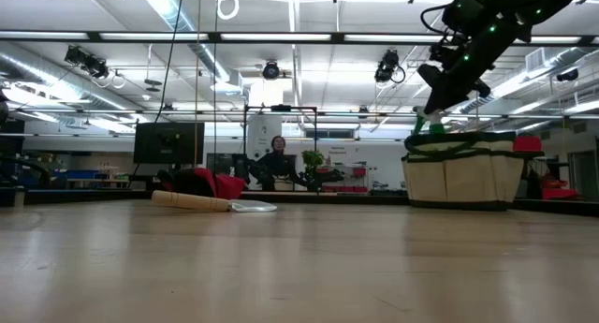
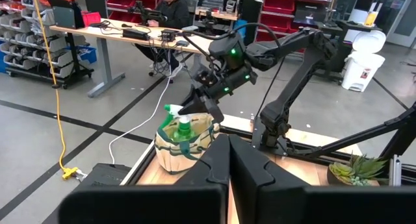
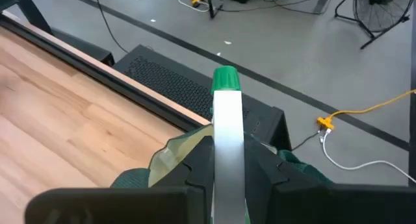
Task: Pick & Place Garden tools in Gardening bag
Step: Put the green spray bottle into the gardening bag
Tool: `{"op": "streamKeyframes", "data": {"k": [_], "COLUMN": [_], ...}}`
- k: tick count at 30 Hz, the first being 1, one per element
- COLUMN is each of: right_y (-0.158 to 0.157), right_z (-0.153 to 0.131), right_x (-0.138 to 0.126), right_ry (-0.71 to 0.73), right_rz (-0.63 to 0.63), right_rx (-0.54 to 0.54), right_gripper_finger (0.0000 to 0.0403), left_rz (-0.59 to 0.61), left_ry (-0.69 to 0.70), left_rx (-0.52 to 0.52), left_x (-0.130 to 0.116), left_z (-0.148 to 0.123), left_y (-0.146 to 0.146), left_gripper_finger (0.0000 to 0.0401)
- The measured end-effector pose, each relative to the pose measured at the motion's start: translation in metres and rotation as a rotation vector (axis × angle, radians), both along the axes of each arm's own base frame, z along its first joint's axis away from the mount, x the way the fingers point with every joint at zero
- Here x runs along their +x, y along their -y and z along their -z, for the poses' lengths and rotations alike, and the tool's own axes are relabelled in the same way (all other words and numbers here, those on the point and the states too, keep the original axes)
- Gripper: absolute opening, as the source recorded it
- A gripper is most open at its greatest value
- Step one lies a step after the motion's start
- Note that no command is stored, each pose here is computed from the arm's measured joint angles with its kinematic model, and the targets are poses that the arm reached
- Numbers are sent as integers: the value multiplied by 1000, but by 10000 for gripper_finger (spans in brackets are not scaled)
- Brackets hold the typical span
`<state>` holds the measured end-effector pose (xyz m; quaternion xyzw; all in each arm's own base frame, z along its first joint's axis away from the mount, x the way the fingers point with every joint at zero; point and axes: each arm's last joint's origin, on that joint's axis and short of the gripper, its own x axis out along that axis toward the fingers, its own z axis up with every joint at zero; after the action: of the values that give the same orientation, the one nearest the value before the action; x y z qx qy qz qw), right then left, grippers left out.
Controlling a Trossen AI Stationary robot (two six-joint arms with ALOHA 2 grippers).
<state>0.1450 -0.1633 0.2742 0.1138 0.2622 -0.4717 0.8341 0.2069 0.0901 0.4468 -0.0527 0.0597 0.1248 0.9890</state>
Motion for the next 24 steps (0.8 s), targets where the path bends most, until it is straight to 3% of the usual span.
{"op": "streamKeyframes", "data": {"k": [15, 24], "right_y": [1, 1], "right_z": [-1, -2], "right_x": [1, 1], "right_ry": [5, 43], "right_rz": [-7, 19], "right_rx": [-17, -2], "right_gripper_finger": [64, 167], "left_rz": [1, 0], "left_ry": [0, 0], "left_rx": [0, 0], "left_x": [0, 0], "left_z": [0, 0], "left_y": [0, 0], "left_gripper_finger": [11, 17]}}
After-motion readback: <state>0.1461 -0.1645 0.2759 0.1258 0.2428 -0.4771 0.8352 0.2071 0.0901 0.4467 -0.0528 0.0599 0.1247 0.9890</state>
